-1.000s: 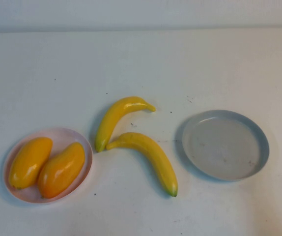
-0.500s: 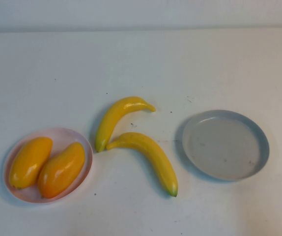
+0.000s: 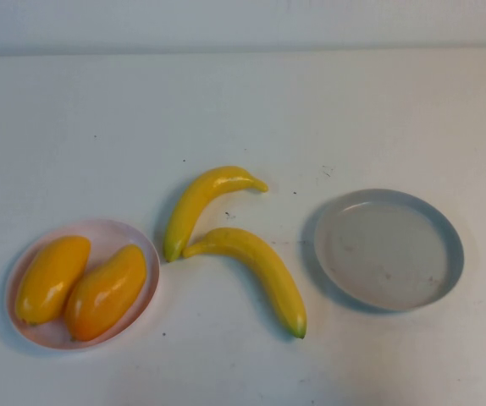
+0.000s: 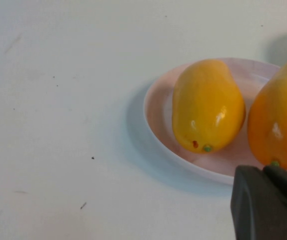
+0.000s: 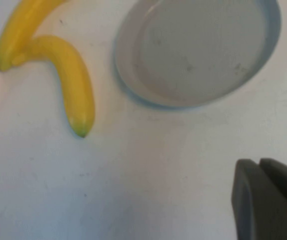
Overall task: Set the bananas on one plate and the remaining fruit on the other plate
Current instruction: Put another type of fruit in the right plate
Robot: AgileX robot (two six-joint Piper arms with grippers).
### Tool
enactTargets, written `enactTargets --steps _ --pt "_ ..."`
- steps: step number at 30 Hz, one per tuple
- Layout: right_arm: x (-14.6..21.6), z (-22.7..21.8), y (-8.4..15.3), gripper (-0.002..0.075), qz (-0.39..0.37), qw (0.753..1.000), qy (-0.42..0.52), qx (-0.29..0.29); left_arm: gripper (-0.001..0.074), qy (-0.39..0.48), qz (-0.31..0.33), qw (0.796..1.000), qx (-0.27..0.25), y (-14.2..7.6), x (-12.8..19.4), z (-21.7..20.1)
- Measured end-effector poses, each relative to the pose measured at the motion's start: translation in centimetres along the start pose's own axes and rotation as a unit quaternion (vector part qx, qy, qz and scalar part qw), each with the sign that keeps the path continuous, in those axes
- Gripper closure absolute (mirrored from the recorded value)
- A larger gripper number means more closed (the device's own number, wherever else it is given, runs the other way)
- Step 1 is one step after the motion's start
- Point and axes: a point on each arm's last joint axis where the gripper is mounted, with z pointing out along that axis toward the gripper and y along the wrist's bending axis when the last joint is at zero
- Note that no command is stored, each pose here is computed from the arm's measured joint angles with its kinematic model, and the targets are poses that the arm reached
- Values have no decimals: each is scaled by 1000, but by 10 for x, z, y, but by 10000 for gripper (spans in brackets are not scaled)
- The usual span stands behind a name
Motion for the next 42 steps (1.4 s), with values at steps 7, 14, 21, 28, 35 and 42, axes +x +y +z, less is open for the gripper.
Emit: enactTargets --steps 7,14,21,28,35,42 --pt "-61 36 9 741 -57 989 135 21 738 0 0 1000 0 0 0 0" --pt "-83 88 54 741 -158 964 210 -22 738 0 0 1000 0 0 0 0" --pt "-84 137 117 701 -283 924 251 -64 738 0 0 1000 0 0 0 0" --pt "-81 191 148 347 -339 897 278 -64 738 0 0 1000 0 0 0 0" --pt "-85 241 163 204 -344 891 289 -61 738 0 0 1000 0 0 0 0" --pt "-82 283 166 197 -350 884 310 -26 738 0 0 1000 0 0 0 0"
